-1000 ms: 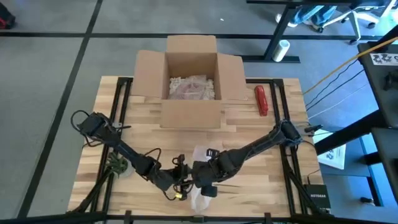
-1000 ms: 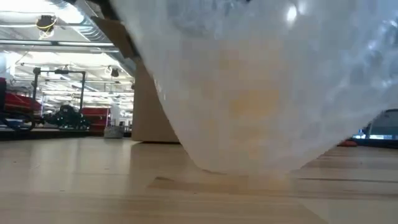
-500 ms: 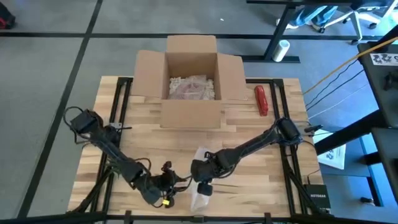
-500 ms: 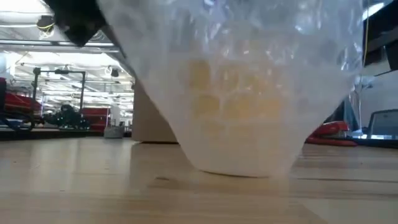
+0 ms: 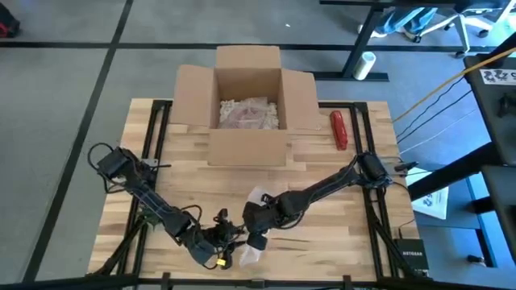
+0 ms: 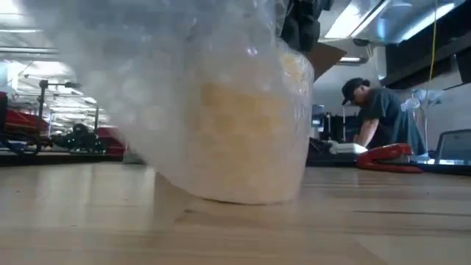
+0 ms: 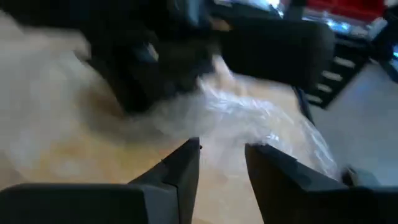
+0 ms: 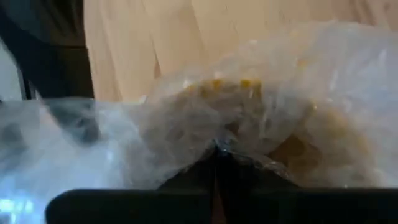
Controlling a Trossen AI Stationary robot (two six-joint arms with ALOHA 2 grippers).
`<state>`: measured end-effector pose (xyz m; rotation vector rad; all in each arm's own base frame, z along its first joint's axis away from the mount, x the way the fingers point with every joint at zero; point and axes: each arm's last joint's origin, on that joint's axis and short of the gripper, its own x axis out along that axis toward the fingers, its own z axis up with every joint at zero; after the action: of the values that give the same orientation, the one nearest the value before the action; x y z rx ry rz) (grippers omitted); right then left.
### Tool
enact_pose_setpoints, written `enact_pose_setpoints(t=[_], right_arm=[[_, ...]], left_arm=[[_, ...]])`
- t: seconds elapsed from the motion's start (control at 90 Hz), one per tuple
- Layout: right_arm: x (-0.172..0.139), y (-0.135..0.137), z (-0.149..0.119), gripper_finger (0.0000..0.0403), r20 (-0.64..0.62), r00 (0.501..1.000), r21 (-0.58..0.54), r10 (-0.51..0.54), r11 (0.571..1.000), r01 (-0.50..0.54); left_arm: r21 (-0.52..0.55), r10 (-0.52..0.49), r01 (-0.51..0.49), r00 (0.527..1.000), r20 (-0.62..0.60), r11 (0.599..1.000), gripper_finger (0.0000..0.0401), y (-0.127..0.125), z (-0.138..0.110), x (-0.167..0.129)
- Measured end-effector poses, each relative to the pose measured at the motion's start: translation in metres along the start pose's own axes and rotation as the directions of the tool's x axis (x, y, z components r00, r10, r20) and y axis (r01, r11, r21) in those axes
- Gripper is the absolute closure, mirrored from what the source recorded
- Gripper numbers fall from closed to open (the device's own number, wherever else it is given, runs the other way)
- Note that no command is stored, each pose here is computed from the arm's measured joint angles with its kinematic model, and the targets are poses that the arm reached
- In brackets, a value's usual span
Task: Wrap mug
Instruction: Wrap the yellow mug with bubble wrap
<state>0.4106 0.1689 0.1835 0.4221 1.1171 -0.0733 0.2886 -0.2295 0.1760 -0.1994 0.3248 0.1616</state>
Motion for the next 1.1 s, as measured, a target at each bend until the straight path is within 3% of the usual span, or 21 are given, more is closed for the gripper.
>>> enact_pose_setpoints(t=[0.356, 0.6, 0.833, 1.1], right_arm=[[-0.002, 0.009, -0.007, 0.0403, -0.07, 0.995, -0.011, 0.068, 0.998, -0.069], [-0.048, 0.031, 0.001, 0.0403, -0.151, 0.988, -0.035, 0.026, 0.999, -0.032], [-0.083, 0.048, 0.016, 0.0403, -0.031, 0.999, -0.095, 0.01, 0.995, -0.013], [-0.069, 0.048, 0.014, 0.0403, -0.016, 0.999, -0.139, -0.049, 0.989, 0.047]], left_arm=[[-0.008, 0.036, -0.036, 0.999, 0.008, 0.999, 0.0288, 0.015, 0.01, 0.016], [-0.046, 0.05, -0.053, 0.997, -0.061, 0.998, 0.0288, 0.022, 0.006, 0.019], [-0.04, 0.055, -0.057, 0.997, -0.057, 0.998, 0.0288, 0.023, 0.007, 0.02], [-0.042, 0.06, -0.062, 0.996, -0.059, 0.997, 0.0288, 0.025, 0.007, 0.022]])
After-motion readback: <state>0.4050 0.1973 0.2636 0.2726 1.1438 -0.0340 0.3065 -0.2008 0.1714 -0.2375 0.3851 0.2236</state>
